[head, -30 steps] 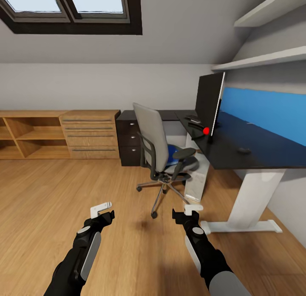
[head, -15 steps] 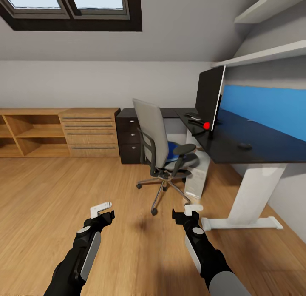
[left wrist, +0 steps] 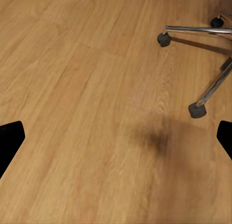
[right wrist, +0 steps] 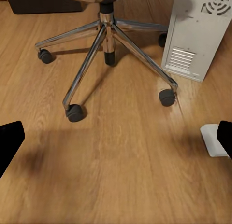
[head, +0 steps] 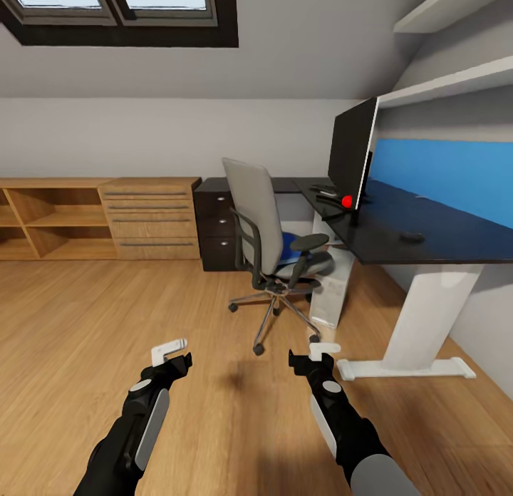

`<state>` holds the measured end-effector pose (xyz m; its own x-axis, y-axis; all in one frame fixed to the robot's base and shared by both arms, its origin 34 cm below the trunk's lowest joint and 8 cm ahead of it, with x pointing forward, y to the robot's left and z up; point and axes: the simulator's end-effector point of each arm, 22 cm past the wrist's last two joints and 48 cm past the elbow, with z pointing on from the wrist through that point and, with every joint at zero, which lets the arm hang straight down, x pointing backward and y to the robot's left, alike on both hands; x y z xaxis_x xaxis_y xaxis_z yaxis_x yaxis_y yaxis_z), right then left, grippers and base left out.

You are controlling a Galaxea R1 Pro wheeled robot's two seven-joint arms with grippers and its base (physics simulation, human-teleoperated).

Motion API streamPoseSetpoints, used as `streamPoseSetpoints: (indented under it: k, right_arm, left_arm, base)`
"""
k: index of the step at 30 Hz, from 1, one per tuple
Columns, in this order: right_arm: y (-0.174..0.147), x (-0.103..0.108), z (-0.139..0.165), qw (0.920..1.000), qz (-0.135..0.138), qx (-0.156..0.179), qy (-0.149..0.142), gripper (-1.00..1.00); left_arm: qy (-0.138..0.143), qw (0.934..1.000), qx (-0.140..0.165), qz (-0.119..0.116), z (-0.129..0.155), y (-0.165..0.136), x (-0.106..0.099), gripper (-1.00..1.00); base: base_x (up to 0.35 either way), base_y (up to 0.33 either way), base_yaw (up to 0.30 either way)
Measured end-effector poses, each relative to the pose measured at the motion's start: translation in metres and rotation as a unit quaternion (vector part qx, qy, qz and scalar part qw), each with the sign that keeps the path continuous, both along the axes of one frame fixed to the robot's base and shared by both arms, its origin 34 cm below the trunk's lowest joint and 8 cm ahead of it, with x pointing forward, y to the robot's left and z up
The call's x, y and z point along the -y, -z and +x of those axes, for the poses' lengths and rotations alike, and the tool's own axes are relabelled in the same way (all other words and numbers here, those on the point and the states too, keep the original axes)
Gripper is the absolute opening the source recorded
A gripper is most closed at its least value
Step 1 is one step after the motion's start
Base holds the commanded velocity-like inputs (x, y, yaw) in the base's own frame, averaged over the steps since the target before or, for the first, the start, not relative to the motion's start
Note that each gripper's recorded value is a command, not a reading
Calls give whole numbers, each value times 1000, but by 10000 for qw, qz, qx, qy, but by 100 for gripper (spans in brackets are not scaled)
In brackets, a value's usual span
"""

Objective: In the bedroom, organize the workspace by keeping the computer under the desk, ensuring the monitor is on the desk, placing the keyboard on the desk next to the monitor, placing the mouse on the desk next to the keyboard, moving the folder from the swivel chair onto the desk next to the mouse, stacking the notebook on top of the folder with the pen on top of the notebook, and positioning the swivel chair next to the desk.

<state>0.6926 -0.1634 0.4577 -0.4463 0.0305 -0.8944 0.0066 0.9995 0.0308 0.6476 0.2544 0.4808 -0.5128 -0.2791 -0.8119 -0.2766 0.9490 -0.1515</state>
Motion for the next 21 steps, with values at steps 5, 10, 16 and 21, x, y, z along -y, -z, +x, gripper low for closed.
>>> streamPoseSetpoints:
  k: [5, 10, 16, 21]
  right_arm:
    - [-1, 1, 1, 10000, 3, 27, 10, 100]
    - [-1, 0, 1, 10000, -4, 36, -1, 100]
    - [-1, 0, 0, 10000, -1, 39, -9, 100]
    - [1, 19, 2, 9999, -115, 49, 61, 100]
  left_arm:
    - [24, 9999, -110, 96, -3, 9, -4, 100]
    - [47, 9995, -153, 275, -4, 11, -9, 100]
    - [49, 9995, -153, 280, -4, 11, -9, 100]
    - [51, 9995, -144, 273, -4, 11, -9, 100]
  base:
    - [0, 0, 0]
    - [0, 0, 0]
    - [0, 0, 0]
    - [0, 0, 0]
